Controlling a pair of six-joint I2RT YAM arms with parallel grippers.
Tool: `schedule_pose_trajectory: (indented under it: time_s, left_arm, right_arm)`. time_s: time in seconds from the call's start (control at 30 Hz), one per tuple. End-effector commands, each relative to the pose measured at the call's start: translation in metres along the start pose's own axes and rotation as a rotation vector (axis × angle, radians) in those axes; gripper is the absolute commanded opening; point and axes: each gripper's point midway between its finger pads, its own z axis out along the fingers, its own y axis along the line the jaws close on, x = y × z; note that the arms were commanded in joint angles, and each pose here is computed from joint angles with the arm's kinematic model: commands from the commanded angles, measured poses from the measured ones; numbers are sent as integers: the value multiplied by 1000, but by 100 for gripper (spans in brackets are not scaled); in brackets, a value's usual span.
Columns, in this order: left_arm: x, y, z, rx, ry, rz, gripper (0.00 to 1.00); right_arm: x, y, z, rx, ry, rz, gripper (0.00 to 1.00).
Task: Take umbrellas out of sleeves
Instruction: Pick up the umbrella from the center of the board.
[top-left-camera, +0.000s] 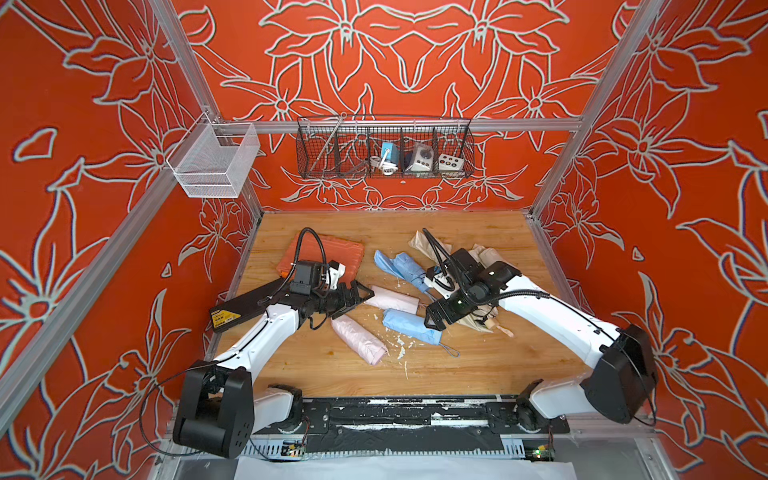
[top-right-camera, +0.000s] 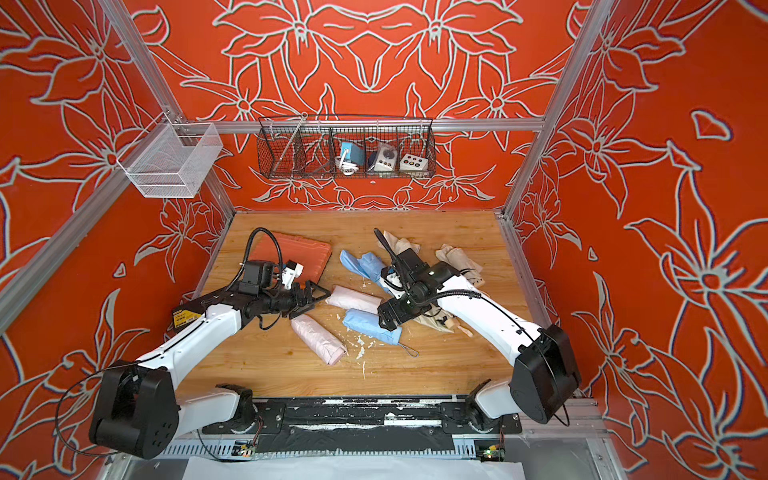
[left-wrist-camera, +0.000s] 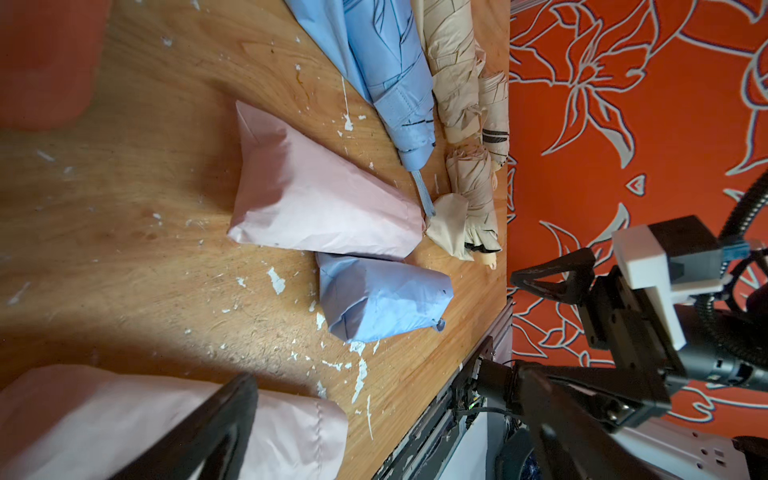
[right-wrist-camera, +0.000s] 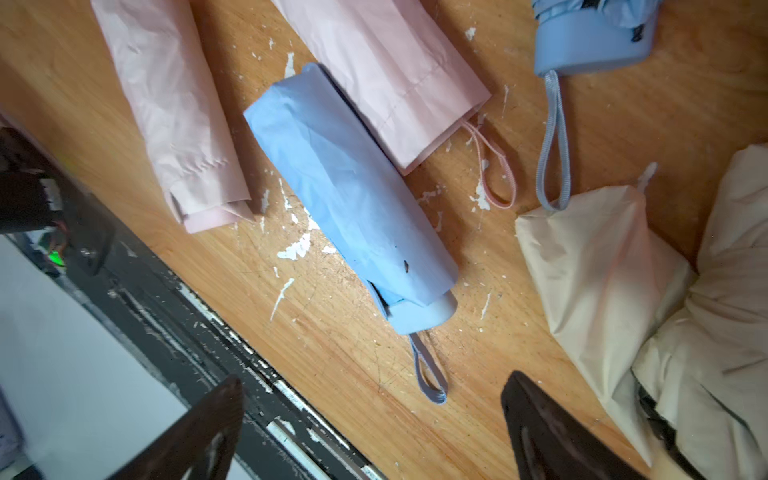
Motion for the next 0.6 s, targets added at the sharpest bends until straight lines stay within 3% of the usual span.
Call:
schedule_pose_trajectory:
  time_s: [0.0, 0.57]
  left_arm:
    - [-3, -7, -5, 16, -15, 27, 98]
    - [1, -2, -2, 13, 6, 24, 98]
  right_arm:
    - [-7, -14, 11, 117, -16, -63, 99]
    - [-32, 2, 66, 105, 99, -217, 98]
